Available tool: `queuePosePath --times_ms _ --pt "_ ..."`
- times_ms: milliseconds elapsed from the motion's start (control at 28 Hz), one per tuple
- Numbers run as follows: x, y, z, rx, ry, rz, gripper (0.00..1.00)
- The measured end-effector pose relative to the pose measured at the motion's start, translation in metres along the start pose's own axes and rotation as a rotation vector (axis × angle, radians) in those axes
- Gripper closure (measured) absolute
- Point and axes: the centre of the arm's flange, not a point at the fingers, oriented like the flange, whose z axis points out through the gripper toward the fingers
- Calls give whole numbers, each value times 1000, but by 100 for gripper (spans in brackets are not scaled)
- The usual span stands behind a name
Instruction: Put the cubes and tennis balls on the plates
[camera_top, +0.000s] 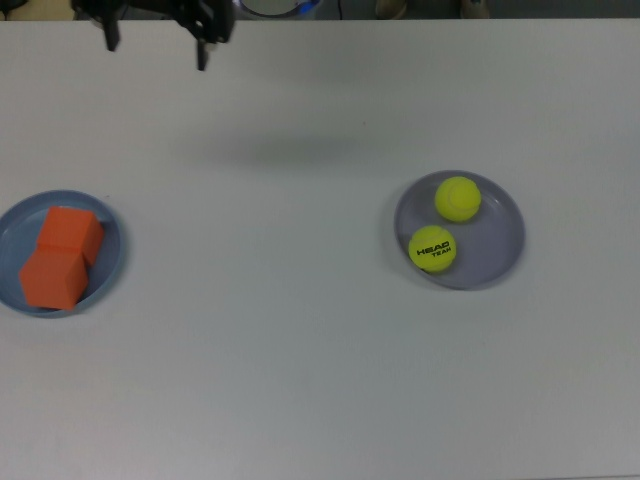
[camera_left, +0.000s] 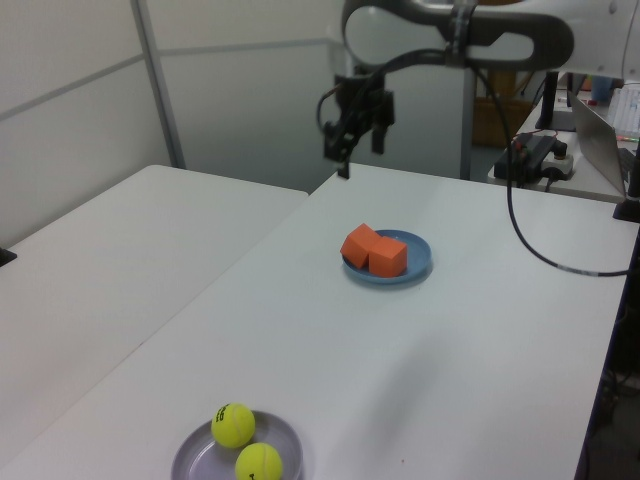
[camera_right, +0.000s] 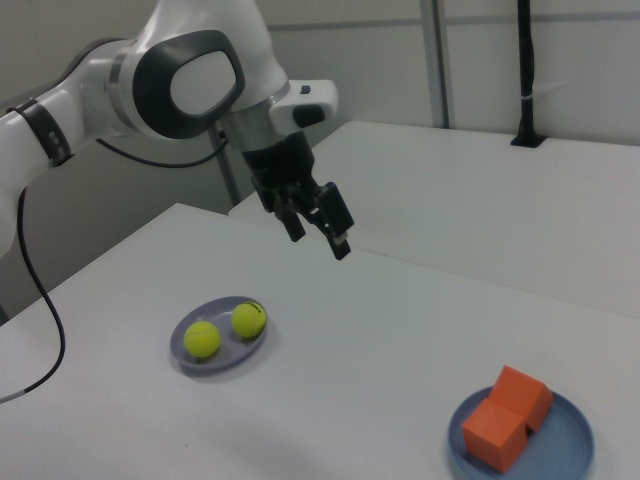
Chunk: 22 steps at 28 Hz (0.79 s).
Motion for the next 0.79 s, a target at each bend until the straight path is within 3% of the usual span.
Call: queuePosePath --times_ms 214,429,786 --pt "-4 48 -6 -11 5 71 0" --pt "-29 87 -16 8 -89 145 0" --pt "-47 95 -43 13 -68 164 0"
